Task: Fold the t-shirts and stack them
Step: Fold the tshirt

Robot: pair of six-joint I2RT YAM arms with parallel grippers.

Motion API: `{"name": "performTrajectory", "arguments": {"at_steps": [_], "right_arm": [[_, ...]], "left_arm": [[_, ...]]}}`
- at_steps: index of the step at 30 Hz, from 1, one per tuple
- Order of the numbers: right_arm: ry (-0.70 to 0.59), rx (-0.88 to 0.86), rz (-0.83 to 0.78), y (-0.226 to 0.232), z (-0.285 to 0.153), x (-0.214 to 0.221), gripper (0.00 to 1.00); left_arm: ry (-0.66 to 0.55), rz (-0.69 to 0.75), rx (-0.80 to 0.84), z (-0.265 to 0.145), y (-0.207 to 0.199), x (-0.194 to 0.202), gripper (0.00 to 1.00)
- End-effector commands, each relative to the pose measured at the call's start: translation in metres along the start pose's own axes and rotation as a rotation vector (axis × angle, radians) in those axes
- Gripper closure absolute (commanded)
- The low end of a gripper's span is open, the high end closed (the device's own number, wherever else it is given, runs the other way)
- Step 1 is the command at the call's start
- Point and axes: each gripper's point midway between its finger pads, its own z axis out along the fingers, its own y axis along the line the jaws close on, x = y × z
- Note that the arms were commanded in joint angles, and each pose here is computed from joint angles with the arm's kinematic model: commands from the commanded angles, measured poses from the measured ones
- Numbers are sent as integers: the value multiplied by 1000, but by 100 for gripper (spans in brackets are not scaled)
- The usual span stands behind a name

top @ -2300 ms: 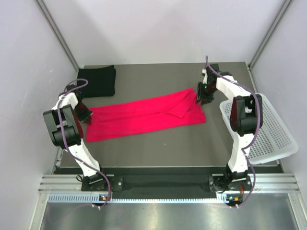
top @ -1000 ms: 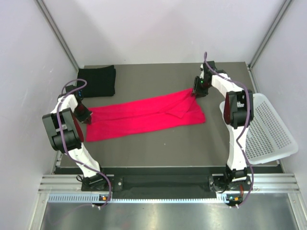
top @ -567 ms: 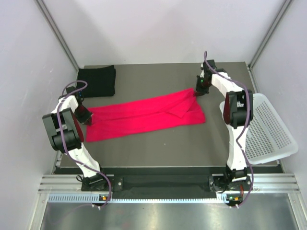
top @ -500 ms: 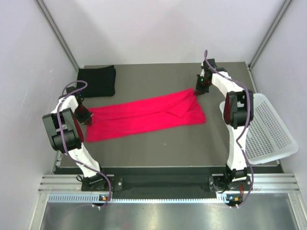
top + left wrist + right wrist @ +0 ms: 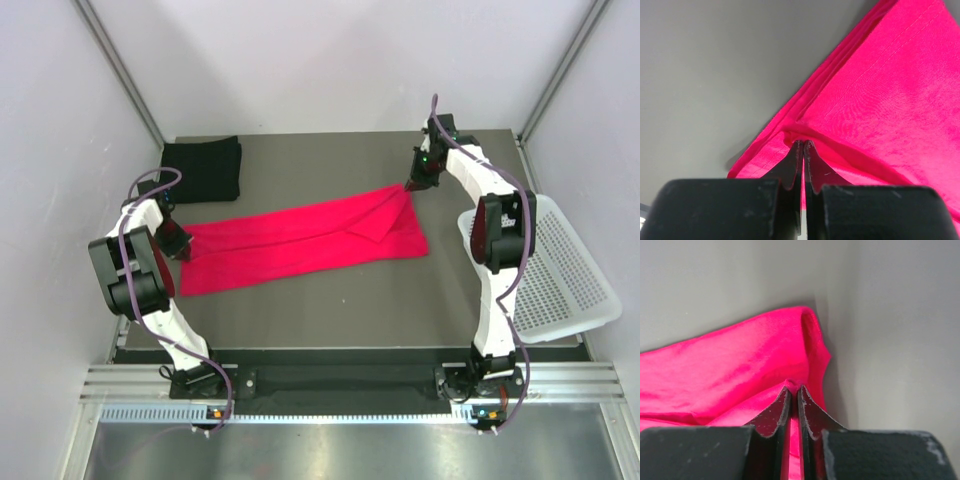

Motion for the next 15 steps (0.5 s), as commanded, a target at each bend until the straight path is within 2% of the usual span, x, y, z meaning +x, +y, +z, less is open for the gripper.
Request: {"name": "performTrajectory", "arguments": {"at_steps": [1,15], "right_arm": [[-101,-40,-17,15,-29,-32,100],[-105,3,-5,2,-27,-29,100]], "left_arm": [[-82,-23,19,-17,-5,-20,100],[-92,-37,-33,-16,2,-26,100]]}}
